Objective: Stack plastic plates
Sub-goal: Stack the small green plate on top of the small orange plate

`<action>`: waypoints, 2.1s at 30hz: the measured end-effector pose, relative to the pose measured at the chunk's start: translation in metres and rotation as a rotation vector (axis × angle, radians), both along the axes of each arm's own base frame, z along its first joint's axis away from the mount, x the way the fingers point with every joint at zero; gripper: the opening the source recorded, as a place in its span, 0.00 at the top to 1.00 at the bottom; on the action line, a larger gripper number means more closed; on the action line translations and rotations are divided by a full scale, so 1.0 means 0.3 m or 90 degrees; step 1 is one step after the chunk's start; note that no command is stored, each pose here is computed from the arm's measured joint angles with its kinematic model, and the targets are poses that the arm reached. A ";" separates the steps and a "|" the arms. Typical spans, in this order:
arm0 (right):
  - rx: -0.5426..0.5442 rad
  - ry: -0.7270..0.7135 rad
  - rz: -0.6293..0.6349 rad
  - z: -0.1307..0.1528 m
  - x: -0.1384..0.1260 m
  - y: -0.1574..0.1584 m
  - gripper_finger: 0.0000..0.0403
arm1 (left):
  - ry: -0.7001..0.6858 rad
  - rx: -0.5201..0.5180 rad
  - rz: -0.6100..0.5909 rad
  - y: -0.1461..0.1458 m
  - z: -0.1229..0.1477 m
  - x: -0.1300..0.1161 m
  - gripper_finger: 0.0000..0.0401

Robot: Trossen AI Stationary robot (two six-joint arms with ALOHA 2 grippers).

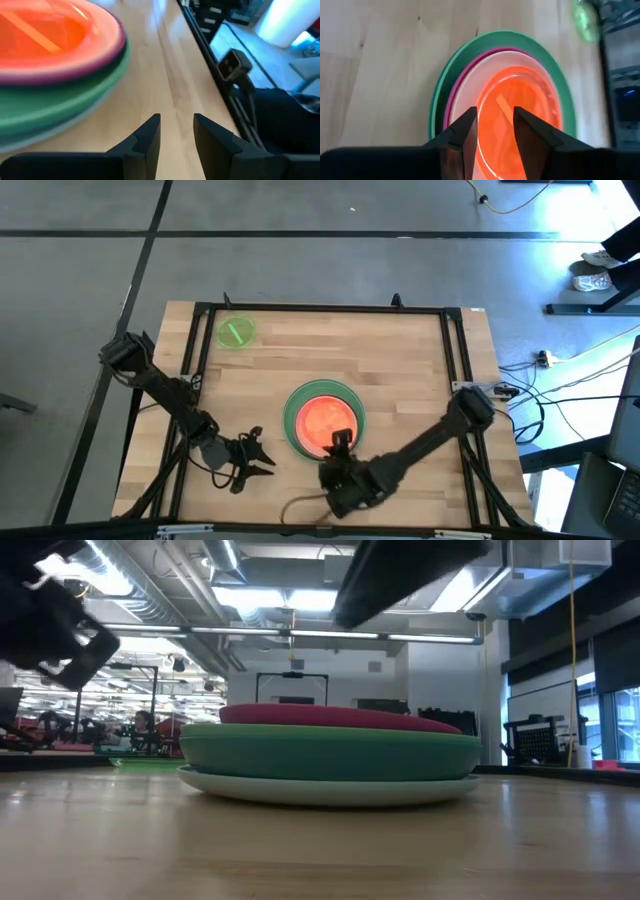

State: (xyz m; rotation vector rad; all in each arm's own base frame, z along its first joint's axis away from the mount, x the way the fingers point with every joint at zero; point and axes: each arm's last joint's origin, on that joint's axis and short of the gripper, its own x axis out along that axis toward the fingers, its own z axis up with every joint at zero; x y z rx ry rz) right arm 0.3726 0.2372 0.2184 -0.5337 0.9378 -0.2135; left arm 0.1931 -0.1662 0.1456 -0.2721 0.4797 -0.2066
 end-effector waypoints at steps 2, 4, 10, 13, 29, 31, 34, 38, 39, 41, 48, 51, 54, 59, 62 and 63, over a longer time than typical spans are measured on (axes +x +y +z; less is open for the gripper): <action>-0.012 -0.006 0.010 0.013 -0.031 0.018 0.70 | -0.009 0.004 0.011 0.023 0.025 0.005 0.73; -0.023 -0.010 0.013 0.016 -0.069 0.024 0.70 | -0.019 0.008 0.026 0.054 0.055 0.011 0.73; 0.002 -0.068 -0.045 -0.032 -0.213 -0.017 0.71 | -0.002 0.026 0.111 0.178 0.121 0.016 0.73; 0.056 -0.122 -0.071 -0.064 -0.299 -0.044 0.71 | 0.042 0.057 0.154 0.229 0.163 0.028 0.73; 0.252 -0.379 -0.153 -0.357 -0.579 -0.178 0.71 | 0.434 0.278 0.512 0.709 0.233 0.020 0.73; 0.269 -0.391 -0.160 -0.368 -0.587 -0.187 0.71 | 0.474 0.262 0.540 0.778 0.209 0.008 0.73; 0.261 -0.386 -0.159 -0.380 -0.597 -0.198 0.71 | 0.525 0.251 0.575 0.871 0.172 -0.008 0.73; 0.252 -0.387 -0.161 -0.386 -0.602 -0.205 0.71 | 0.558 0.199 0.574 0.978 0.104 -0.004 0.73; 0.249 -0.385 -0.160 -0.387 -0.603 -0.206 0.71 | 0.572 0.189 0.566 1.000 0.084 -0.005 0.73; 0.240 -0.381 -0.155 -0.388 -0.603 -0.207 0.71 | 0.610 0.190 0.558 1.036 0.043 -0.010 0.73; 0.193 -0.351 -0.146 -0.390 -0.575 -0.240 0.71 | 0.688 0.179 0.579 1.120 -0.060 -0.030 0.73; 0.217 -0.319 -0.146 -0.395 -0.562 -0.252 0.71 | 0.698 0.180 0.580 1.126 -0.074 -0.028 0.73; 0.246 -0.286 -0.144 -0.400 -0.552 -0.261 0.71 | 0.699 0.196 0.573 1.114 -0.076 -0.019 0.74; 0.287 -0.268 -0.147 -0.401 -0.541 -0.264 0.71 | 0.694 0.225 0.558 1.086 -0.070 0.000 0.87; 0.317 -0.278 -0.171 -0.401 -0.542 -0.261 0.71 | 0.700 0.263 0.534 1.070 -0.062 0.011 0.96; 0.327 -0.282 -0.181 -0.402 -0.543 -0.261 0.71 | 0.705 0.272 0.526 1.064 -0.056 0.013 0.98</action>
